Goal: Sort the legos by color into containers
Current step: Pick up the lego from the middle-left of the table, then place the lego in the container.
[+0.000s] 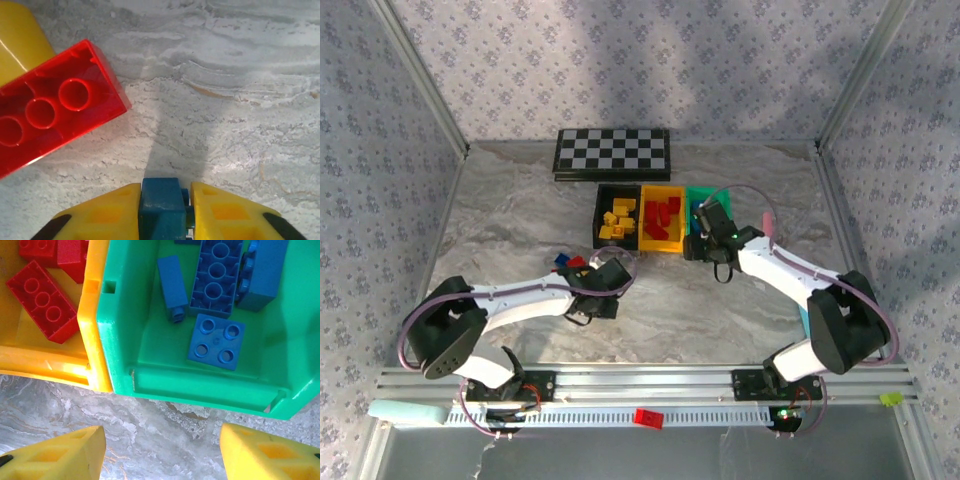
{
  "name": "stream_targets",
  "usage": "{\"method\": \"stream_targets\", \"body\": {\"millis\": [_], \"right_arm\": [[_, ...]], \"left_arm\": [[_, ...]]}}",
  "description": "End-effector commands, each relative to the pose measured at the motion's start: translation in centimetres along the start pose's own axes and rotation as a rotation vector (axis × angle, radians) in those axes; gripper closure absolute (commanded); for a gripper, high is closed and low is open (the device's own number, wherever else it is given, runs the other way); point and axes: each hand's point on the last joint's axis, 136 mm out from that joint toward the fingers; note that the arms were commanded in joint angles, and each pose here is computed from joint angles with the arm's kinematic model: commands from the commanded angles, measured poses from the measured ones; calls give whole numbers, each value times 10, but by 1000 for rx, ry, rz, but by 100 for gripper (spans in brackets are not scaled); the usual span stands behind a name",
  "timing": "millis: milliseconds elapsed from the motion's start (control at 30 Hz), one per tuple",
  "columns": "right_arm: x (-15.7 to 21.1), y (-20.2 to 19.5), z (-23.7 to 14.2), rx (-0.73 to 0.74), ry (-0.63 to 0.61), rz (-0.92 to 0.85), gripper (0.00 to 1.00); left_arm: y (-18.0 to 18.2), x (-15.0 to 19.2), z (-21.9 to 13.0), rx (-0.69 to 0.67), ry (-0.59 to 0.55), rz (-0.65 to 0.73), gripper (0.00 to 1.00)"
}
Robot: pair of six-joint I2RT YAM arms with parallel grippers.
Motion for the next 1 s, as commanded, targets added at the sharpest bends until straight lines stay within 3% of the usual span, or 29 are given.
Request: {"method": "stream_targets", "body": {"millis": [0,333,567,967], "right_arm": [[-1,-8,-7,21,-27,2,36],[5,-32,-22,16,-54,93,36],[18,-46,-30,24,-55,141,36],[46,-73,-49,43,-56,236,35]], "left_arm": [[-3,-8,-9,-10,-25,7,77],[-51,-72,-39,33,-164,80,80],[-119,-133,-43,89,-224,158,80],[-236,-209,-41,267,-274,261,79]]}}
Point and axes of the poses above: each hand's point on the last joint's axis, 136 mm out from that joint toward the fingers, its own z axis out along the fingers, its own y axis along the line the jaws close on, x = y × z, and after that the axes turned 10 degrees about -z, right-handed
